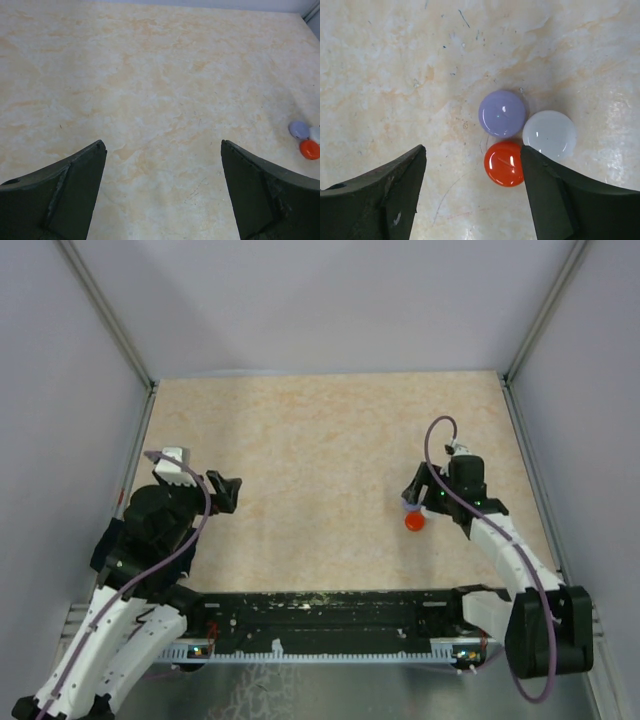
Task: Insert the wireless bluetooth earbuds into the charging case
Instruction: Reset both arms
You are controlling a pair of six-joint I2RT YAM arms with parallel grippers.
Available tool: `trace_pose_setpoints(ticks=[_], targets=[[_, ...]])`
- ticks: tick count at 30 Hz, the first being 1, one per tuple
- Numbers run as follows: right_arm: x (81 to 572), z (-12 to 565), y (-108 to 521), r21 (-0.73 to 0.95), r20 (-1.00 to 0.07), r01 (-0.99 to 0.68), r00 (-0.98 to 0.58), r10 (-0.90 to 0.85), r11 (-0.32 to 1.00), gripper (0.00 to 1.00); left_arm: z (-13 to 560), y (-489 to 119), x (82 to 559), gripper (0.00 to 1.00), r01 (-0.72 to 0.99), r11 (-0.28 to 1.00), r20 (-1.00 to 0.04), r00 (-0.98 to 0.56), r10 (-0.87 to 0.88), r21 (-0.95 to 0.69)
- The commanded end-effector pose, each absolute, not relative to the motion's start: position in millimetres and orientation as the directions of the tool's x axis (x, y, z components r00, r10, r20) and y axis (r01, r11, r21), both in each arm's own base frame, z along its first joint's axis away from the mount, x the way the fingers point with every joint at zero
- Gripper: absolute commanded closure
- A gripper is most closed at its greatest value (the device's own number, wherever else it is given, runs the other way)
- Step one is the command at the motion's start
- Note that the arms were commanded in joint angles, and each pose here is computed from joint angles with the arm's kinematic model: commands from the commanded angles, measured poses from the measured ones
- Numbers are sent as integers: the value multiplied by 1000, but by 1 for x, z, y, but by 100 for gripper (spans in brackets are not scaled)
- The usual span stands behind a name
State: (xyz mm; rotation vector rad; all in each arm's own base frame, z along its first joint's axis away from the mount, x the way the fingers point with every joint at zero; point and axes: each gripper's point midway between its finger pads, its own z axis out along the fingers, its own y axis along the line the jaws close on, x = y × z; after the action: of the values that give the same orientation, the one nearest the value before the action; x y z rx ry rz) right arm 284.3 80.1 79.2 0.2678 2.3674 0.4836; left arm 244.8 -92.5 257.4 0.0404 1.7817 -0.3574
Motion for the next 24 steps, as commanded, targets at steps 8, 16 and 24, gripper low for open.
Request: trace_pose_setpoints(ticks=[8, 16, 24], targets=[[268, 224, 30, 325, -867, 109, -362, 342, 939, 13, 313, -80, 205, 0, 235, 912, -939, -159, -306, -337], [210, 304, 13, 314, -949, 14, 16, 314, 949, 12, 335, -65, 179, 0, 246, 883, -915, -48, -401, -400], [178, 310, 0, 220, -969, 25, 119, 215, 975, 11, 346, -63, 160, 0, 310, 858, -900, 18, -436, -410]])
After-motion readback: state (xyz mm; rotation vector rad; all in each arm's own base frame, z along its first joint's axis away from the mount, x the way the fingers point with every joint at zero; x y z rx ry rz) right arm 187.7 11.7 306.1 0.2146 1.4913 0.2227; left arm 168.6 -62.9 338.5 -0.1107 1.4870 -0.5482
